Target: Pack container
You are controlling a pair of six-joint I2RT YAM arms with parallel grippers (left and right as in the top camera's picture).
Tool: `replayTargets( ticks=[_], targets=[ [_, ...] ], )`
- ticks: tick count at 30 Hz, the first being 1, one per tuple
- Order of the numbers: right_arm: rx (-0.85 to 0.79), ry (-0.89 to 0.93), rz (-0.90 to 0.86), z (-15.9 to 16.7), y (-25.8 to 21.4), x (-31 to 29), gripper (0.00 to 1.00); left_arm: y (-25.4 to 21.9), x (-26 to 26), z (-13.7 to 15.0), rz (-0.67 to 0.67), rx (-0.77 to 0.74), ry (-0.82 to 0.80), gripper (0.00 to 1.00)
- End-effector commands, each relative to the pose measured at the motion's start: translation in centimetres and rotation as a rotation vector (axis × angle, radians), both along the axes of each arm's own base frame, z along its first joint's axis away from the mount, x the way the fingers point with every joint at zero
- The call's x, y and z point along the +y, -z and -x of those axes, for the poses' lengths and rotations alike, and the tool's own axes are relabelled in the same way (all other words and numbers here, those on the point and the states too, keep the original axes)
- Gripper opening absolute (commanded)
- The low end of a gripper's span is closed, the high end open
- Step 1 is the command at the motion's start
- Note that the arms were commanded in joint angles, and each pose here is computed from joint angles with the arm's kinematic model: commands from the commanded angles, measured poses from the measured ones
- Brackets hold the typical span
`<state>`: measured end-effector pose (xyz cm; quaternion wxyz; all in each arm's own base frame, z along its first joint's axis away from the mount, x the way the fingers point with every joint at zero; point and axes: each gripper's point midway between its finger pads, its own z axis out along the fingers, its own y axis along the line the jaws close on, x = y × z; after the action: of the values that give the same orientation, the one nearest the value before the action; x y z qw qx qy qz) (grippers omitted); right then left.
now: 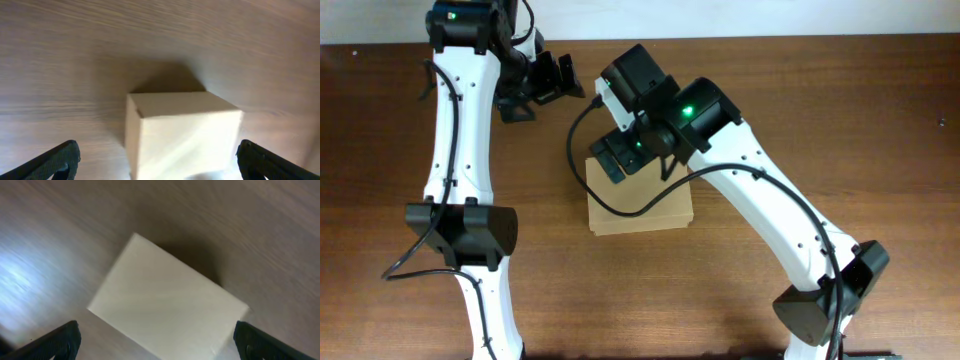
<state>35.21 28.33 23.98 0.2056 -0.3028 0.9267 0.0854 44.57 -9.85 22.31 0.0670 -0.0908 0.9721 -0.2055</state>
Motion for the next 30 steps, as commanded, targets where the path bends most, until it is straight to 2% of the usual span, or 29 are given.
replayTargets(
  ticks=[1,5,9,15,19,24,30],
  targets=[
    [-0.059,0.015,0.009,-0.3,-3.1,-3.5,0.99,-4.7,-1.3,1.2,0.107,-0.147,0.147,1.0],
    [-0.084,-0.041,-0.051,1.6,-6.8,-6.7,0.99,-8.7,0.6,2.9,-0.042,-0.299,0.191,1.0],
    [-0.152,-0.013,-0.063,3.9,-10.6,-10.9,0.99,-14.3,2.6,6.1,-0.207,-0.463,0.157,1.0],
    [-0.261,-0.026,-0.077,7.7,-14.4,-13.7,0.99,-19.9,3.4,11.6,-0.227,-0.616,0.129,1.0],
    [-0.277,-0.04,-0.071,9.8,-14.8,-14.7,0.99,-19.8,3.7,14.6,-0.226,-0.602,0.127,1.0],
    [-0.272,-0.041,-0.072,12.8,-13.6,-16.0,0.99,-17.4,5.5,19.0,-0.287,-0.541,0.067,1.0],
    [-0.349,-0.074,-0.161,16.0,-10.4,-16.4,0.99,-14.1,5.6,23.6,-0.248,-0.675,0.03,1.0]
  ],
)
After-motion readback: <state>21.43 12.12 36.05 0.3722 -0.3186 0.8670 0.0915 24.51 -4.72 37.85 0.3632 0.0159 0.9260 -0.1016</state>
